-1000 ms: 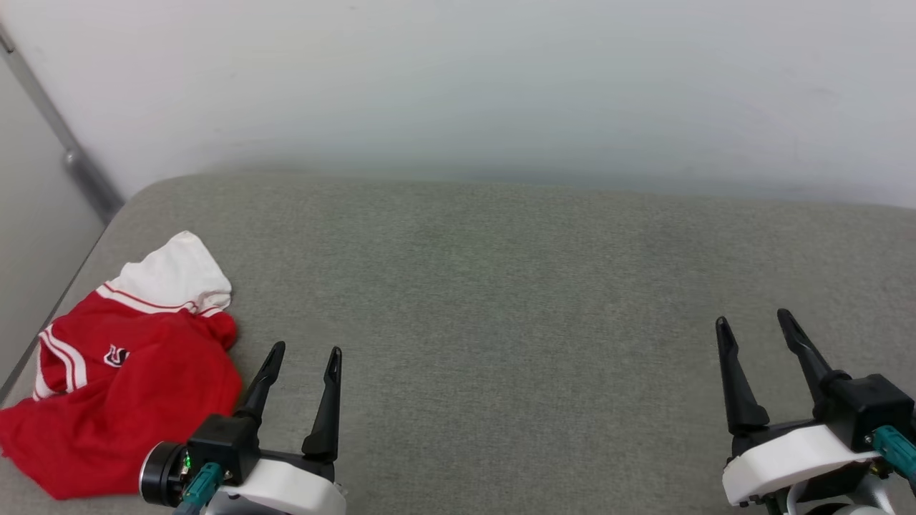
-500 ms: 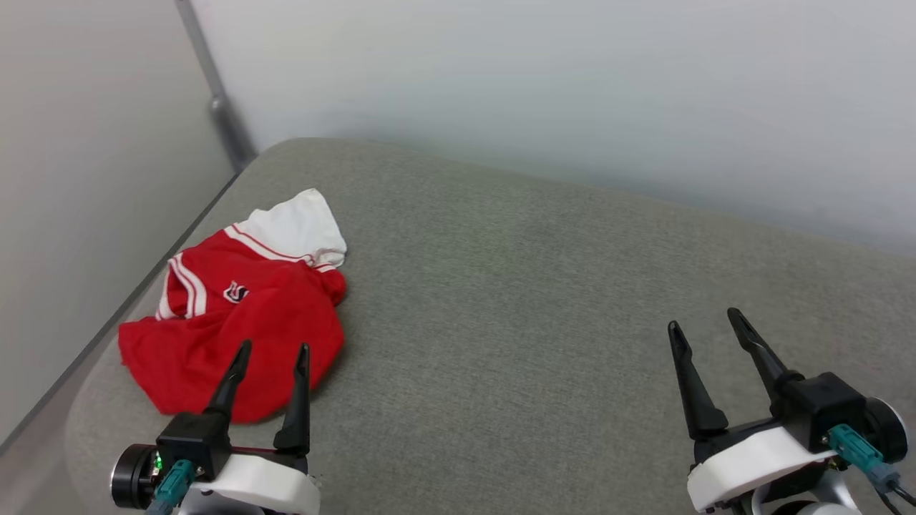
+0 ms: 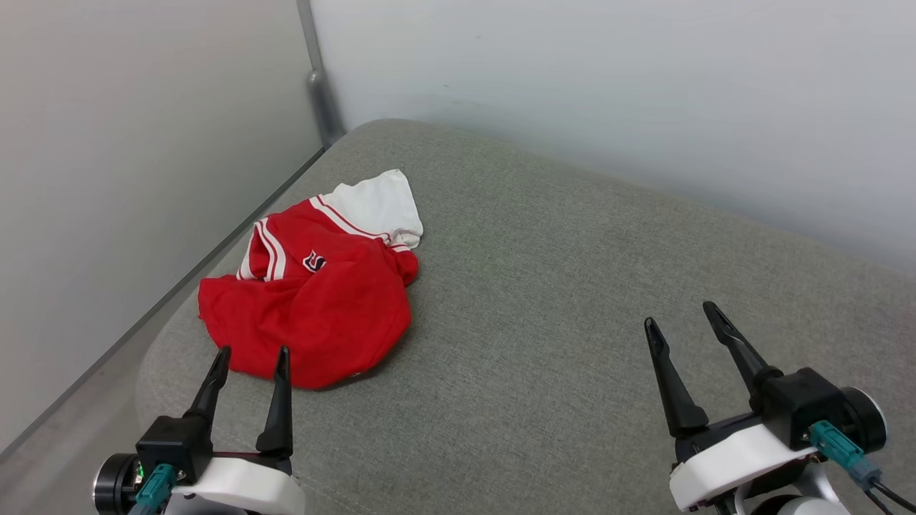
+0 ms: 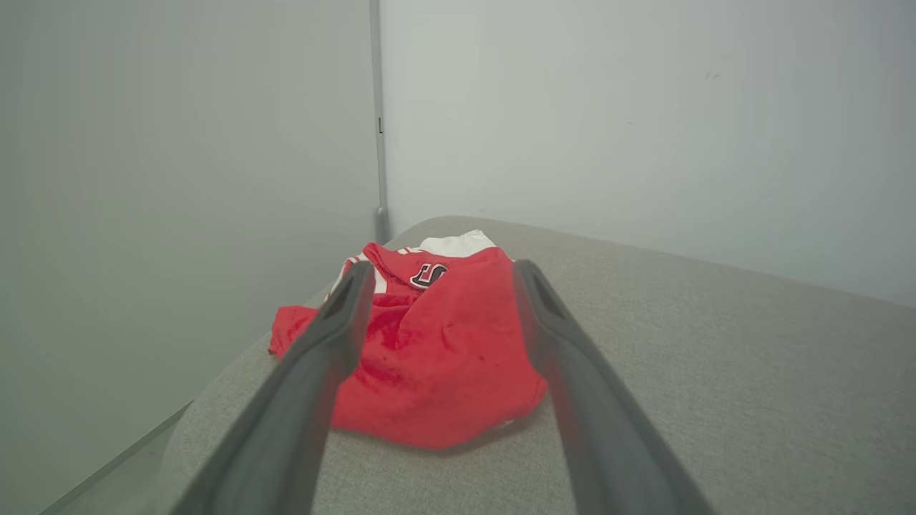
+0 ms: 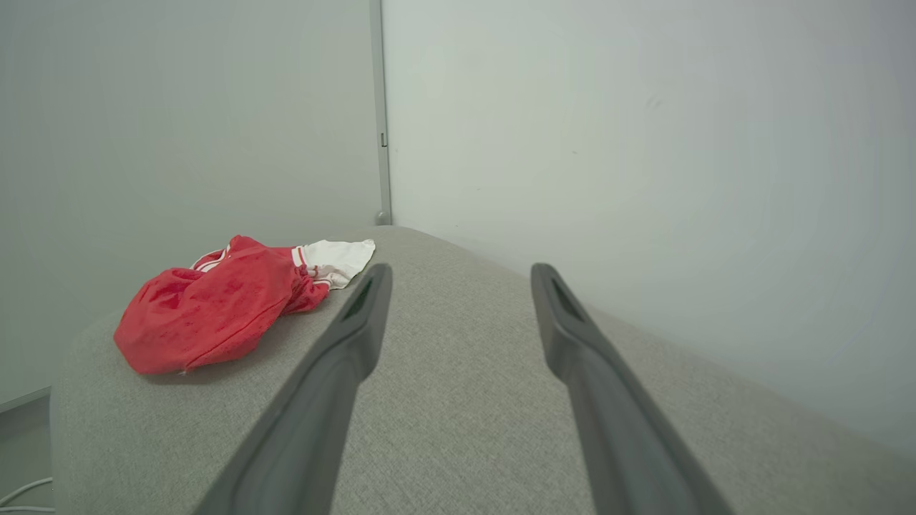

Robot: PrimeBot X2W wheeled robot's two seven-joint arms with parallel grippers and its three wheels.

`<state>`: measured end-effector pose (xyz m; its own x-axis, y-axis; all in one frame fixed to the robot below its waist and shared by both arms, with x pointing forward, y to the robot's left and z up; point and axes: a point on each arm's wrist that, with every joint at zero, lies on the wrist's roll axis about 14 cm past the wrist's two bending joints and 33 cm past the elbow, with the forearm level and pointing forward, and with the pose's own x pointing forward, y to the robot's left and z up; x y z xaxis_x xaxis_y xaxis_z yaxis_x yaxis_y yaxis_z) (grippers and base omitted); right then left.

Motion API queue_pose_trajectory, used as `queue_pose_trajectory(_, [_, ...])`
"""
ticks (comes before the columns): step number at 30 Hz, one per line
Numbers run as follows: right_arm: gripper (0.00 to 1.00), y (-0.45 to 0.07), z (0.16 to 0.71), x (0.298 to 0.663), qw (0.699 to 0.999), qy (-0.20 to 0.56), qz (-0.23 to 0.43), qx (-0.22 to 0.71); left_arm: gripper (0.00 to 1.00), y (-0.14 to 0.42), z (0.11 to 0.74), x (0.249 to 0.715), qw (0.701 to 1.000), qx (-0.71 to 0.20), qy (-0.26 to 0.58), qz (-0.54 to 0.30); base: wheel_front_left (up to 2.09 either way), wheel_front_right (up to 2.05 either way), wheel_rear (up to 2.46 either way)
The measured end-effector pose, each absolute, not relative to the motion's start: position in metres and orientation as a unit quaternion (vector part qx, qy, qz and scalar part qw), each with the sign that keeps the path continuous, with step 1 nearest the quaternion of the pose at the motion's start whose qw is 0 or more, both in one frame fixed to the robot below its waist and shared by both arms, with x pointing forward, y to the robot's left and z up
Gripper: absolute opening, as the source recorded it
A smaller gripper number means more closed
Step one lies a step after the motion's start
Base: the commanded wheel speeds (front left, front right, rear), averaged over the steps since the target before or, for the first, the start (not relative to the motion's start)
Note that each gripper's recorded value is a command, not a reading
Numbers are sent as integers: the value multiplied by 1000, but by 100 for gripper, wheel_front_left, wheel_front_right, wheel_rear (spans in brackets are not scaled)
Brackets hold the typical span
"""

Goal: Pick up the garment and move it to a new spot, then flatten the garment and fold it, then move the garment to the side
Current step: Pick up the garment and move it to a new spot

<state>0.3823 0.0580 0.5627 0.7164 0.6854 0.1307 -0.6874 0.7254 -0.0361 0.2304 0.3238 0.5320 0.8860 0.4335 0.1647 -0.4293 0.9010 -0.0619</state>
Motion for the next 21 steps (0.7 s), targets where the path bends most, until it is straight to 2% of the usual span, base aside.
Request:
queue_pose_trajectory(11, [100, 54, 552, 386, 929, -51, 366, 2, 100, 325, 526, 240, 973, -13, -73, 219, 0, 0, 0])
queue_pose_trajectory(15, [100, 52, 549, 396, 932, -46, 359, -1, 100, 333, 530, 262, 975, -6, -68, 211, 0, 0, 0])
queue_pose_trajectory(21, [100, 44, 539, 419, 939, -36, 341, -4, 100, 356, 560, 319, 980, 22, -64, 187, 0, 0, 0])
